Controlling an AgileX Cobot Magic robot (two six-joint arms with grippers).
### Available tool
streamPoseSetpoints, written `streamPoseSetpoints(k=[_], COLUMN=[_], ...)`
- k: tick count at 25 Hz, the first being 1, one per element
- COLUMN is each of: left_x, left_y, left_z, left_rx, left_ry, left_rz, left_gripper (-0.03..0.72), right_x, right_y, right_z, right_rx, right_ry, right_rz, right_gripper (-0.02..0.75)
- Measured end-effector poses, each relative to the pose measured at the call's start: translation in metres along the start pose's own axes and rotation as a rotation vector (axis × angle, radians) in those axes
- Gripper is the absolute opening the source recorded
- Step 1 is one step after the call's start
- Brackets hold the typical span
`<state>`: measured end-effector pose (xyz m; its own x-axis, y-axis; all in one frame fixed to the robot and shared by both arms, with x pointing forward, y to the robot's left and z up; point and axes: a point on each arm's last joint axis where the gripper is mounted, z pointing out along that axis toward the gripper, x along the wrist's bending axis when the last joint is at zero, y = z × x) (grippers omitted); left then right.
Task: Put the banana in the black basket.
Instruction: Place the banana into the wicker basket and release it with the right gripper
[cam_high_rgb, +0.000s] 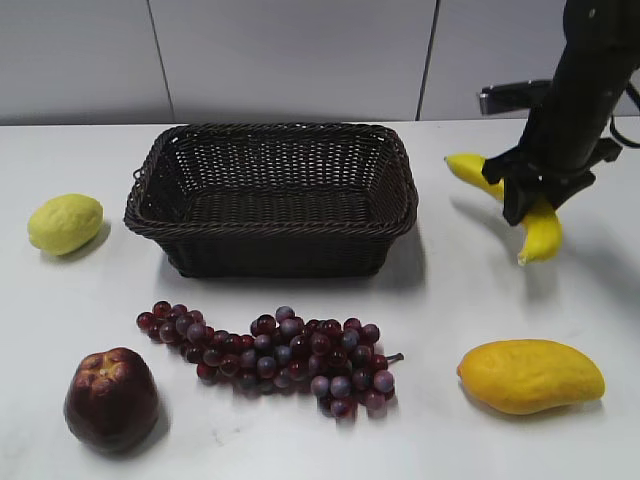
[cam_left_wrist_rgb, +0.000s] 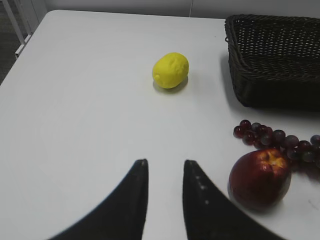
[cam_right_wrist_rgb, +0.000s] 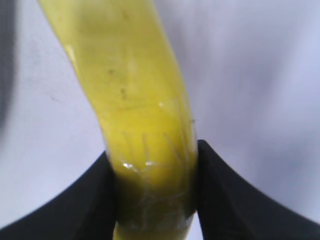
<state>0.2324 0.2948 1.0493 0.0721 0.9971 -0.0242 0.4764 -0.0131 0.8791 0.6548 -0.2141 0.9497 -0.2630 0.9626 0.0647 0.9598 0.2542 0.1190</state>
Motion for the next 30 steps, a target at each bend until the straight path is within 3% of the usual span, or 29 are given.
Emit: streamPoseSetpoints(k=[3, 7, 12, 21, 25, 30], left_x=[0.0, 0.0, 0.0, 0.0, 0.0, 0.0], left_y=[0.0, 0.0, 0.0, 0.0, 0.0, 0.0], left_z=[0.0, 0.0, 0.0, 0.0, 0.0, 0.0], left_rx=[0.0, 0.0, 0.0, 0.0, 0.0, 0.0], left_ry=[0.0, 0.0, 0.0, 0.0, 0.0, 0.0], left_rz=[0.0, 0.0, 0.0, 0.0, 0.0, 0.0], left_gripper=[0.233, 0.233, 0.233, 0.233, 0.233, 0.233], right_x=[0.006, 0.021, 0.062, 0.166, 0.186, 0.187], right_y=[0.015, 0.032, 0.043, 0.047, 0.05, 0.054], right_z=[-0.042, -0.096, -0.122, -0.093, -0.062, -0.023], right_rx=[-0.106, -0.274, -0.377, -0.464, -0.443, -0.383], right_ry=[0.031, 0.144, 0.22, 0.273, 0.27, 0.247], right_rz=[0.008, 0.028, -0.041, -0.274, -0.314, -0.321], right_gripper=[0.349, 0.349, 0.349, 0.349, 0.349, 0.349])
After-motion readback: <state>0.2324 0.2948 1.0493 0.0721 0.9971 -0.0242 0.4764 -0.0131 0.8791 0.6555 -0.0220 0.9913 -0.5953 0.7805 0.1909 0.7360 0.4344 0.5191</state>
